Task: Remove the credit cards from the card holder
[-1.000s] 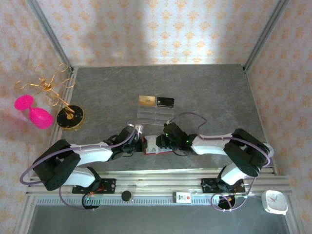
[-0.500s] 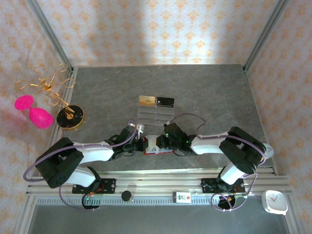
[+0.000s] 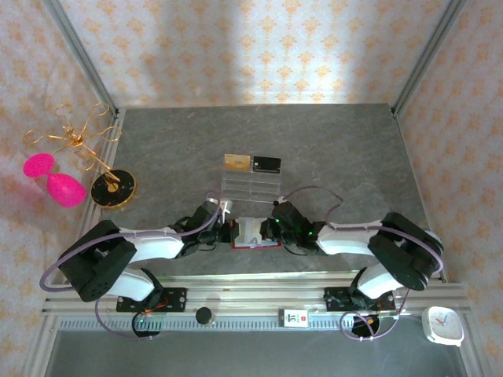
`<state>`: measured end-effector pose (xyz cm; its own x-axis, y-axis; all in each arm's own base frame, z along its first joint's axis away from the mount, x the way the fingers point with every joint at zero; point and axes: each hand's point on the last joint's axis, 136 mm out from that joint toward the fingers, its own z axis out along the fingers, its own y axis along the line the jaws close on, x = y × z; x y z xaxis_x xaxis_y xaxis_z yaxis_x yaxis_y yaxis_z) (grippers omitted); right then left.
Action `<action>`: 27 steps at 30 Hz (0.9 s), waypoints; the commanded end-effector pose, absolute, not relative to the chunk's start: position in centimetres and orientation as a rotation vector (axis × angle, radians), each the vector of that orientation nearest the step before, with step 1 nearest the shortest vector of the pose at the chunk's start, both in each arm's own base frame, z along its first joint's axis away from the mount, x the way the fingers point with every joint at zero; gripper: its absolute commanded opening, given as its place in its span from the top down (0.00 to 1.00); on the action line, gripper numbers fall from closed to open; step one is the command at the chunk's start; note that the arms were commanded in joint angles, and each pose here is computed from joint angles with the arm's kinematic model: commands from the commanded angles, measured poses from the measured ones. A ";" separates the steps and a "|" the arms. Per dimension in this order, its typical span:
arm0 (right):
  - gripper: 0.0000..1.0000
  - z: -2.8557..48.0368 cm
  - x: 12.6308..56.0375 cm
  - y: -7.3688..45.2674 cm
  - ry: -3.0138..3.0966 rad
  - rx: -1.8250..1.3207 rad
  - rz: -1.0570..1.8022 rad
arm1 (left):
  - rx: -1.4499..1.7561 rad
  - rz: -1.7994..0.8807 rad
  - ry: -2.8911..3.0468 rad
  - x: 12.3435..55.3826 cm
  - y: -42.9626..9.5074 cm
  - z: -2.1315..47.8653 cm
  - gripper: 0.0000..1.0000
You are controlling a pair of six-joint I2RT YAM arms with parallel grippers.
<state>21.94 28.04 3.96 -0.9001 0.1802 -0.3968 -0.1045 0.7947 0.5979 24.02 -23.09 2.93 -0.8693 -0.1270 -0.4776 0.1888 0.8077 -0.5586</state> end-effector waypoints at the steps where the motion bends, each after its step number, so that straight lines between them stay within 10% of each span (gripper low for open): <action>1: 1.00 3.9 22.3 25.9 2.531 0.120 0.772 | 0.054 -0.797 2.529 23.4 -22.2 1.4 1.00; 21: 1.00 3.0 22.3 26.9 2.570 0.042 0.766 | 0.166 -0.956 2.449 23.7 -26.2 4.6 0.94; 27: 0.72 2.5 21.9 26.9 2.586 0.057 0.783 | 0.172 -0.906 2.516 23.2 -25.7 2.6 0.99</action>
